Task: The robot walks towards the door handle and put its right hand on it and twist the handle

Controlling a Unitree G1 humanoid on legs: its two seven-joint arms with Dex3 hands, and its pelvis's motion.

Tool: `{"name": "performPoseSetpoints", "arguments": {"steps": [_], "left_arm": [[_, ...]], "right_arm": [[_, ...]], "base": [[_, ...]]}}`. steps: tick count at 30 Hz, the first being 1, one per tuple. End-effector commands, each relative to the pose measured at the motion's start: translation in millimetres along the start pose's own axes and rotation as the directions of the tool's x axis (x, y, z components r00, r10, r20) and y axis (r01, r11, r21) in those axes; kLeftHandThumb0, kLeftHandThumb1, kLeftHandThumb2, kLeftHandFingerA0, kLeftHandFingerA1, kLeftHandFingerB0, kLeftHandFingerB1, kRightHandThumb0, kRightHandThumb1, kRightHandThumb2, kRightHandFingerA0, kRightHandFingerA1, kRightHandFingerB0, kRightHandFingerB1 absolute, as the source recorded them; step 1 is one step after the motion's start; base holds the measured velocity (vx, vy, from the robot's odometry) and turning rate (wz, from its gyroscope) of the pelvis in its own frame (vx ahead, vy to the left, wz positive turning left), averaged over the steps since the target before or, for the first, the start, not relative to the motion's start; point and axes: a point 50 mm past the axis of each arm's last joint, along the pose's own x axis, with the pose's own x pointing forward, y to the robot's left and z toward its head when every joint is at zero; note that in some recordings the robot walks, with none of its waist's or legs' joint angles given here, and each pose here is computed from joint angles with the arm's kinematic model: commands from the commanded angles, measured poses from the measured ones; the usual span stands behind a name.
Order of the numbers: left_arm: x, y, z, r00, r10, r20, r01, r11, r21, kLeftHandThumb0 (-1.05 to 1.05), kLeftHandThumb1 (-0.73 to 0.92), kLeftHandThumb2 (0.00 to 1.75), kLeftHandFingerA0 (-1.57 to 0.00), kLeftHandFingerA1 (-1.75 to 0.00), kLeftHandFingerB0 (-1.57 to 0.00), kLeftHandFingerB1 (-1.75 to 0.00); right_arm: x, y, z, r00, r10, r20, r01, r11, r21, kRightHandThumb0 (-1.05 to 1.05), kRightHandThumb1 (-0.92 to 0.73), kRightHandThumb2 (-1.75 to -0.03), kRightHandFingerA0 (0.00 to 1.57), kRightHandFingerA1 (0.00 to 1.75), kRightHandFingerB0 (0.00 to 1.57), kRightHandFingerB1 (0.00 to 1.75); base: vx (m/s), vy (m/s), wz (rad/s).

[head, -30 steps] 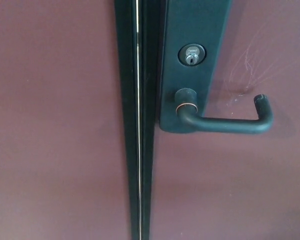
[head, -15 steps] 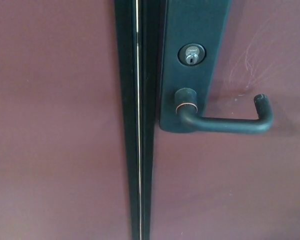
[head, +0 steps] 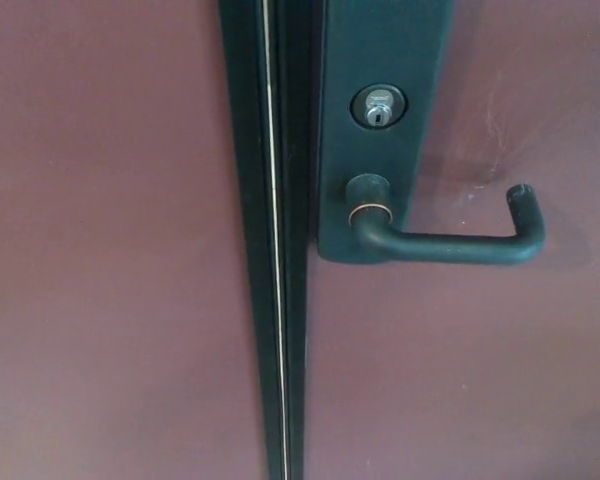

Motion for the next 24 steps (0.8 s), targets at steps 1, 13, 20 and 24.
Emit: {"name": "performPoseSetpoints", "arguments": {"steps": [1,13,20,24], "left_arm": [[-0.2,11.2,2.1,1.0,-0.003,0.001,0.003,1.0,0.001,-0.08,0.72,0.6,-0.45,-0.42,-0.38,-0.37],[-1.4,15.0,0.8,1.0,0.003,0.0,-0.003,1.0,0.022,-0.1,0.71,0.61,-0.43,-0.42,-0.37,-0.38],[0.9,16.3,5.2,1.0,0.008,0.002,-0.008,1.0,0.006,-0.09,0.72,0.61,-0.44,-0.43,-0.37,-0.38],[0.5,16.6,4.8,1.0,0.009,0.004,-0.009,1.0,0.015,-0.09,0.72,0.61,-0.44,-0.43,-0.37,-0.38]], "right_arm": [[40.9,28.5,35.9,0.879,0.477,-0.01,-0.476,0.877,0.068,-0.74,-0.57,-0.57,0.48,0.6,0.43,0.44],[54.8,56.3,51.9,0.743,0.669,-0.039,-0.669,0.739,-0.081,-0.51,-0.44,-0.82,0.44,0.55,0.31,0.47],[57.0,65.7,44.7,0.65,0.745,-0.15,-0.759,0.646,-0.083,-0.57,-0.45,-0.79,0.44,0.53,0.34,0.45],[60.1,68.0,45.3,0.617,0.767,-0.177,-0.786,0.613,-0.08,-0.55,-0.44,-0.79,0.45,0.53,0.33,0.45]], "base": [[0.0,0.0,0.0],[0.0,0.0,0.0],[0.0,0.0,0.0],[0.0,0.0,0.0]]}}
